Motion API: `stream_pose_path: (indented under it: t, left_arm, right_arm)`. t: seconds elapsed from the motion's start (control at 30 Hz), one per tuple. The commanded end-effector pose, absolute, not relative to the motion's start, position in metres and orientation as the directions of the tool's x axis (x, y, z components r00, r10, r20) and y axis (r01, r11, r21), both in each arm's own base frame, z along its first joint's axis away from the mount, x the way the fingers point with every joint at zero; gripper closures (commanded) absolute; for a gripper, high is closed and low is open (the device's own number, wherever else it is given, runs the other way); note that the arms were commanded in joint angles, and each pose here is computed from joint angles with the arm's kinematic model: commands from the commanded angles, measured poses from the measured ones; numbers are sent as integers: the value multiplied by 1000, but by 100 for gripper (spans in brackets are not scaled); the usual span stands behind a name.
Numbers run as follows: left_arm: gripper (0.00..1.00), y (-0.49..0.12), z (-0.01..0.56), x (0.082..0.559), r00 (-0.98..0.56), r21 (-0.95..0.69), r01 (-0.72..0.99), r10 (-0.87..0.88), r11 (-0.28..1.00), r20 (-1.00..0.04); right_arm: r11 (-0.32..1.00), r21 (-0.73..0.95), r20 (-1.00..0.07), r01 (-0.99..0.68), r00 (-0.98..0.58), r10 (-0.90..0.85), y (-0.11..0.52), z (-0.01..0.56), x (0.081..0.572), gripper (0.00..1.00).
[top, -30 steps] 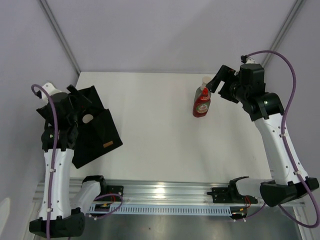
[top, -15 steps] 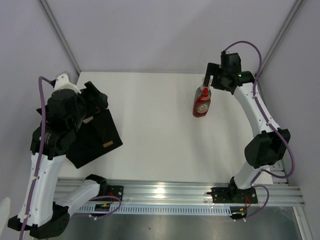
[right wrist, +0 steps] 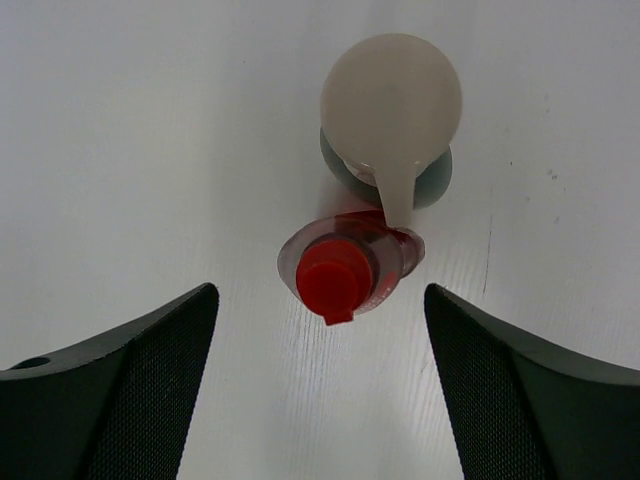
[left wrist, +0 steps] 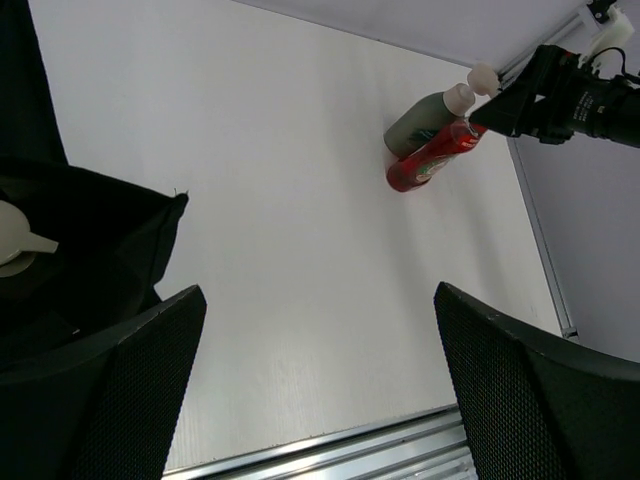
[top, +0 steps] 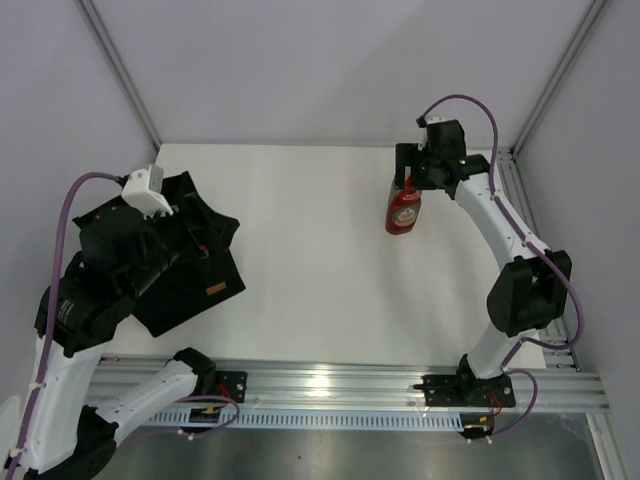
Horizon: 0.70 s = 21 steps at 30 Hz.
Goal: Place the personal care products into the canvas bag
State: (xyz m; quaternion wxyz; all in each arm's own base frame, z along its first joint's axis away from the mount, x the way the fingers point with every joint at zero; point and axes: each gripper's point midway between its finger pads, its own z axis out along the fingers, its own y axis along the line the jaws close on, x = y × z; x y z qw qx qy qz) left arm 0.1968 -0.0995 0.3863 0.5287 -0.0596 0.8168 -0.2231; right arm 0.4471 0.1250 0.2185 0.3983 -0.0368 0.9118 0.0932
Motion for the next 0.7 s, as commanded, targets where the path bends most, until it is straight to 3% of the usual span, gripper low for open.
stream_pose_path:
  t: [0.0,0.27,0.5,0.67]
  left_arm:
    - [1,-105,389,186,-454,-449,175,-333,876,-826]
    - [1,-103,393,177,-457,-448,200,-322,871,-829]
    - [1,-103,385,176,-468,-431,203,-299,879,-832]
    - [1,-102,380,176,-468,-408,211,-274,888,-840]
  right_arm:
    - [984,77,-761,-162,-647,-47,137,213,461,13]
    - [989,30,-756,-145,-650,-72,134,198,469,29]
    - [986,-5,-745,-168,-657,-116,143,188,461,53]
    - [964,-6,-756,-265,-630,-178,173,196,451,58]
